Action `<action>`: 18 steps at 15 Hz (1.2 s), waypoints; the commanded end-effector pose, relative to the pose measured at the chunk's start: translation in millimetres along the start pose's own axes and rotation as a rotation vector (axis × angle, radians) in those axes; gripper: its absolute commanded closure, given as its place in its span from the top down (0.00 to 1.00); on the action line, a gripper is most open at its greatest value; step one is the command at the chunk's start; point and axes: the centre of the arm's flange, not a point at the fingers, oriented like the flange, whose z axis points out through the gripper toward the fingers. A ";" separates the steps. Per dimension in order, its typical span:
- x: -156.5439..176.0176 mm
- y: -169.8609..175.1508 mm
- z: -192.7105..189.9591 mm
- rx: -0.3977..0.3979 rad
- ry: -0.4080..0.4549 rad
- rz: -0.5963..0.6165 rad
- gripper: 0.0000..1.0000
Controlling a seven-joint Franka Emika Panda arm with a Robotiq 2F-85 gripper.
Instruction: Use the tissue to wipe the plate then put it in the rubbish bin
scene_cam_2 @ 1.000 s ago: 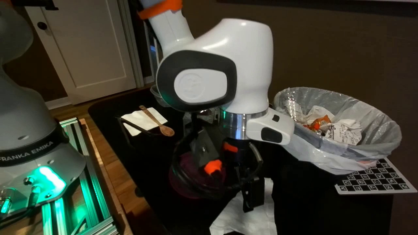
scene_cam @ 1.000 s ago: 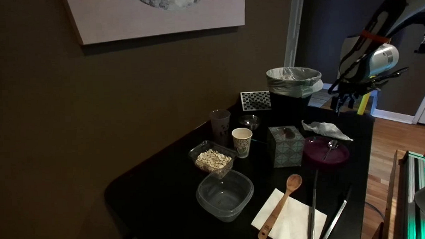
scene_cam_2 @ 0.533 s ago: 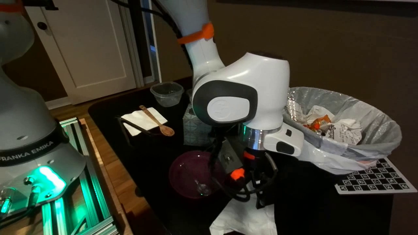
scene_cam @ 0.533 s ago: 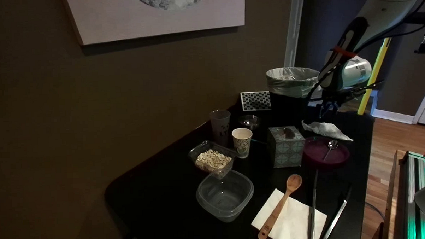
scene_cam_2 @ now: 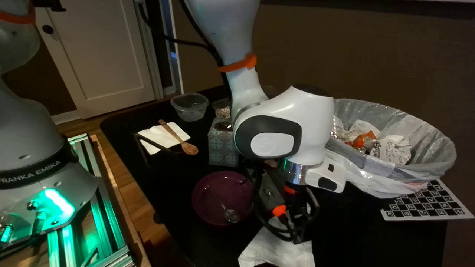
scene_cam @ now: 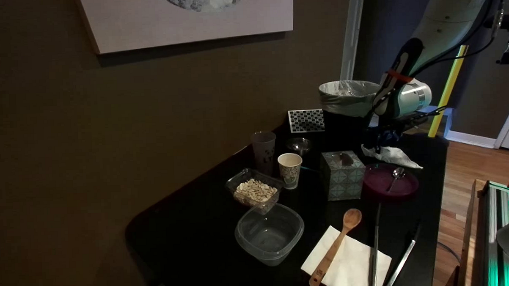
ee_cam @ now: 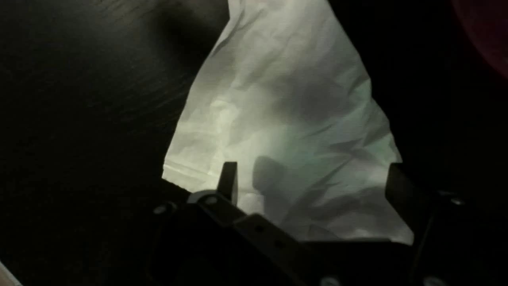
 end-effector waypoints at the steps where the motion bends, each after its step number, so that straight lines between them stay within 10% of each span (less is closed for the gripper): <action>1: 10.7 2.0 25.9 0.009 -0.039 -0.004 0.63; 9: -21.3 -6.7 -6.4 0.013 -0.130 -0.093 0.01; 18: -94.2 7.2 -129.9 -0.070 -0.122 -0.137 0.00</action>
